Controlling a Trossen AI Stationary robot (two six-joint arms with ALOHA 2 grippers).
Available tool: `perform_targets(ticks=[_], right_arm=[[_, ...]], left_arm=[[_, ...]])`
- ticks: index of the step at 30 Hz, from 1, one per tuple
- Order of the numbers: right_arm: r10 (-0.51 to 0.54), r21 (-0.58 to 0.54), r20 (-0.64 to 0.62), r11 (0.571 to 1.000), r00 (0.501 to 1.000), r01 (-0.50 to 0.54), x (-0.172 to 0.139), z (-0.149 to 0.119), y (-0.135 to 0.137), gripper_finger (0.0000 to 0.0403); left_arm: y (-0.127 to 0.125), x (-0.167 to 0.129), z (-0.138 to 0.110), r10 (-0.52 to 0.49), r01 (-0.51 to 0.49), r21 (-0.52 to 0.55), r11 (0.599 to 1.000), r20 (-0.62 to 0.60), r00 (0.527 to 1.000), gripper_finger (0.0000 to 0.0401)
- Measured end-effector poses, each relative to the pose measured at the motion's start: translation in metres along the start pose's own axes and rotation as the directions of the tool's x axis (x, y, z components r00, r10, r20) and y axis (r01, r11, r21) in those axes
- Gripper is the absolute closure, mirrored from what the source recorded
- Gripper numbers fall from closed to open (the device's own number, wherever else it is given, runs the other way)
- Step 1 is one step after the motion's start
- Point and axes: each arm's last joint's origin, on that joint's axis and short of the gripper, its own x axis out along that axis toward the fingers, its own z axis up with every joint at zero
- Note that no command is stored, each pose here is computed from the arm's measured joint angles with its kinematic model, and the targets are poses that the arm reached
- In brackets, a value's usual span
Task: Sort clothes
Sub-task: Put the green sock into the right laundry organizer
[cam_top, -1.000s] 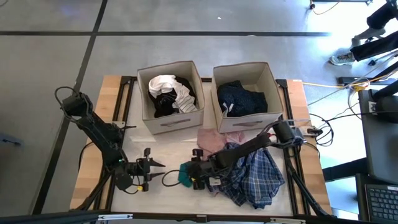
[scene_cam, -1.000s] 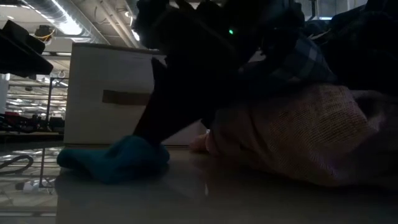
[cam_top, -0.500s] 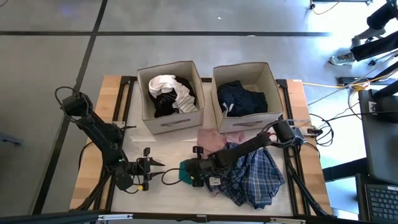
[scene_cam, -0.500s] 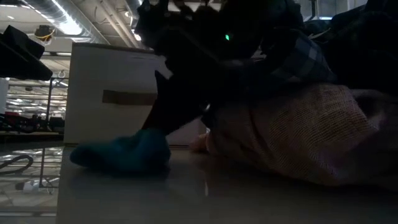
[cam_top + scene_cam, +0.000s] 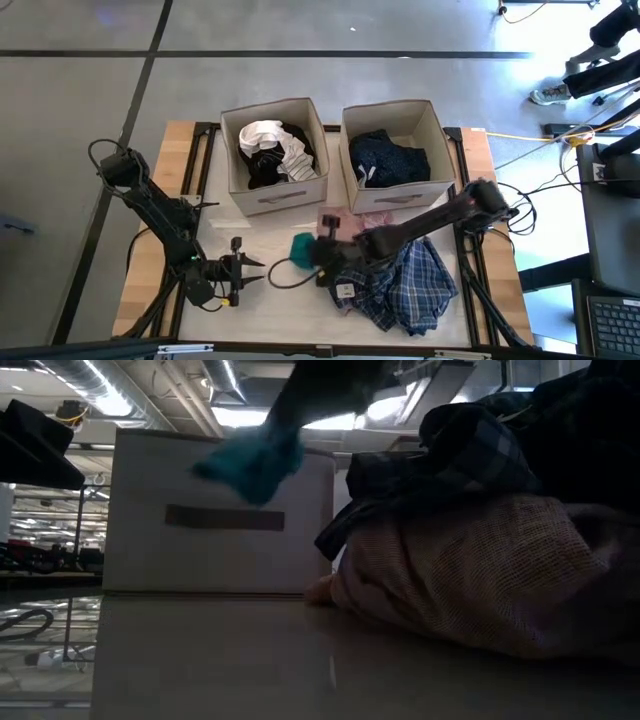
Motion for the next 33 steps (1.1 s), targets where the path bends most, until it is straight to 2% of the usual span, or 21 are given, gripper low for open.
perform_targets(ticks=[6,10,14,18,22,27,33], right_arm=[[-0.177,0.007,0.085,0.984,0.981,0.177,-0.060,0.024,-0.033,0.0396],[-0.288,0.046,0.143,0.958,0.947,0.284,-0.099,0.036,-0.060,0.0399],[-0.416,0.096,0.147,0.909,0.897,0.406,-0.131,0.039,-0.092,0.0399],[-0.522,0.110,0.094,0.852,0.848,0.513,-0.151,0.033,-0.122,0.0396],[-0.589,0.130,-0.002,0.801,0.808,0.585,-0.158,0.022,-0.151,0.0397],[-0.646,0.126,-0.172,0.734,0.743,0.667,-0.152,0.004,-0.184,0.0397],[-0.572,0.188,-0.375,0.724,0.730,0.664,-0.138,-0.015,-0.217,0.0397]], left_arm=[[0.001,0.000,-0.001,0.006,-0.006,0.004,1.000,-0.006,1.000,0.0274],[0.001,0.000,-0.001,0.007,-0.006,0.003,1.000,-0.007,1.000,0.0274],[0.001,0.000,-0.001,0.006,-0.006,-0.002,1.000,-0.006,1.000,0.0274],[0.001,0.000,-0.001,0.007,-0.007,-0.003,1.000,-0.007,1.000,0.0274],[0.001,0.000,-0.001,0.007,-0.007,-0.004,1.000,-0.007,1.000,0.0274],[0.001,0.000,-0.001,0.007,-0.007,-0.003,1.000,-0.007,1.000,0.0274],[0.001,0.000,-0.001,0.008,-0.008,0.004,1.000,-0.009,1.000,0.0274]])
